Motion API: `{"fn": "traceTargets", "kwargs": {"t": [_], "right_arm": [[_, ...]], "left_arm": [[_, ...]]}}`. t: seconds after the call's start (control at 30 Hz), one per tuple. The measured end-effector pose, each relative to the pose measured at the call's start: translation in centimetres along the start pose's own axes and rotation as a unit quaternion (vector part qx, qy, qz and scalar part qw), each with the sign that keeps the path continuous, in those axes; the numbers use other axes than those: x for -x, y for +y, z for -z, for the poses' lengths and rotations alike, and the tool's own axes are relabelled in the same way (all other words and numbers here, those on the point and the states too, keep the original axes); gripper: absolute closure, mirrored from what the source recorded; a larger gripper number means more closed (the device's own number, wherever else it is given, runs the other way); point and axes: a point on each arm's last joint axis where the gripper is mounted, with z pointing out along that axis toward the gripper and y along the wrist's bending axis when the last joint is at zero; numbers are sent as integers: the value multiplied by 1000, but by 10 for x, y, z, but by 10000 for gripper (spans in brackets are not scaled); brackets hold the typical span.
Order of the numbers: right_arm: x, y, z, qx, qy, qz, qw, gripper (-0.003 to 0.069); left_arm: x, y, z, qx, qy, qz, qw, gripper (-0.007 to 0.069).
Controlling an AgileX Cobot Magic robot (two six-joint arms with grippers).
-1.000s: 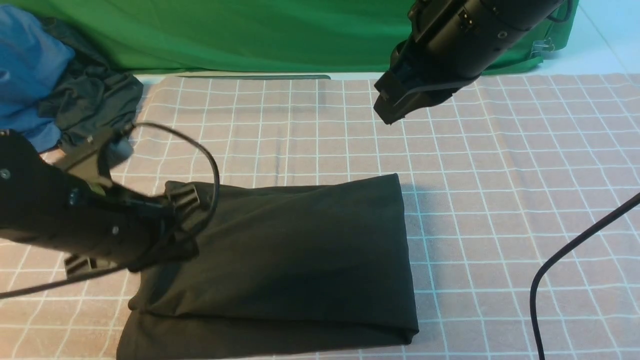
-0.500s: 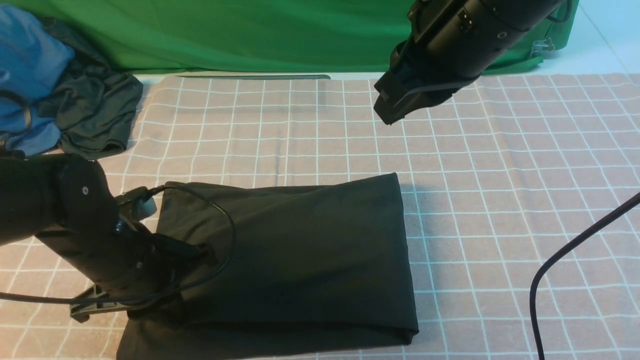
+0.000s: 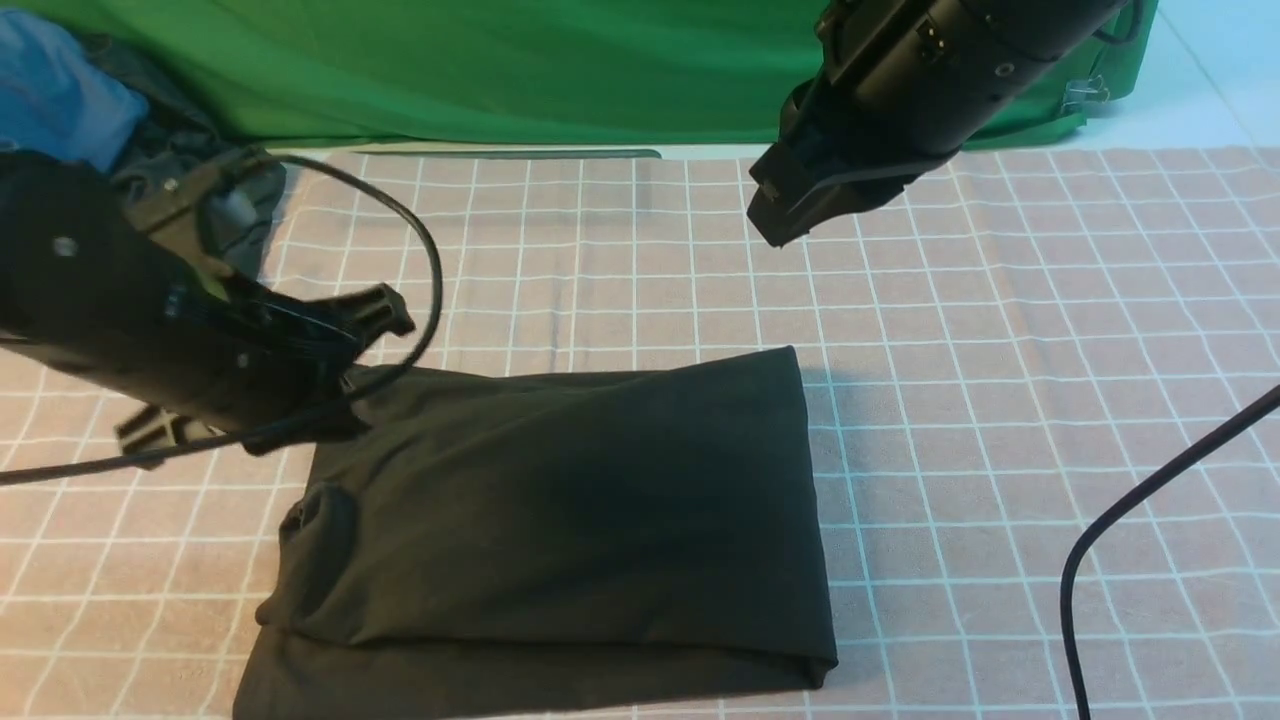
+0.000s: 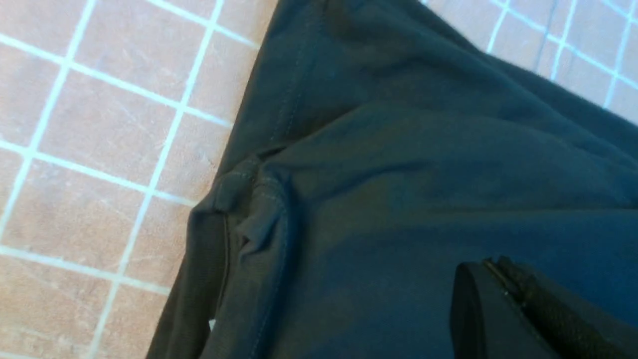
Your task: Fold a long-sleeved shirt over a pink coffee tablecloth.
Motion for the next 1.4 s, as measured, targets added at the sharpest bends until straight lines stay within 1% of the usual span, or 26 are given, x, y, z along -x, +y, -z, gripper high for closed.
{"fn": "traceTargets", "kwargs": {"t": [0.1, 0.13, 0.2, 0.3, 0.6, 0.7, 0.77, 0.8, 0.87, 0.93, 0.97, 1.0, 1.03, 1.1, 1.17, 1.3, 1.4], "right_arm": [[1, 0, 0, 0, -3, 5, 1000, 607], [1, 0, 0, 0, -3, 6, 1000, 607], [1, 0, 0, -1, -7, 7, 1000, 605], [1, 0, 0, -2, -8, 8, 1000, 602], [1, 0, 0, -2, -8, 8, 1000, 599], [1, 0, 0, -2, -8, 8, 1000, 596], [1, 0, 0, -2, -8, 8, 1000, 593], [1, 0, 0, -2, -7, 9, 1000, 591], [1, -1, -1, -2, -3, 9, 1000, 589], [0, -3, -4, -7, 5, 10, 1000, 589], [0, -3, -5, -7, 6, 9, 1000, 589], [-1, -5, -9, -10, 14, 5, 1000, 589], [-1, -6, -13, -12, 20, 1, 1000, 589], [-1, -9, -22, -13, 32, -6, 999, 589], [-3, -13, -34, -13, 49, -20, 999, 589], [-5, -21, -62, -12, 82, -42, 996, 589], [-9, -25, -75, -12, 99, -53, 994, 589]], "left_arm": [[0, 5, -30, 38, 31, -13, 999, 611], [0, 6, -32, 40, 32, -15, 999, 611], [-1, 12, -56, 76, 56, -24, 995, 611], [-4, 20, -72, 115, 82, -25, 990, 611], [-6, 32, -70, 180, 94, -22, 979, 611], [-8, 33, -68, 189, 102, -19, 976, 611], [-7, 31, -62, 179, 97, -11, 979, 611], [-6, 28, -57, 164, 88, -6, 982, 611], [-4, 17, -45, 103, 67, 1, 992, 611], [-4, -3, -31, 8, 49, 11, 999, 611], [-3, -4, -30, 5, 45, 4, 999, 611], [-2, -18, -24, -48, 42, 6, 998, 611], [-2, -25, -22, -71, 42, 5, 997, 611], [-1, -35, -24, -92, 45, 1, 995, 611], [0, -44, -34, -98, 53, -7, 994, 611], [1, -55, -64, -86, 83, -13, 993, 611], [2, -59, -86, -71, 100, -18, 992, 611]]}}
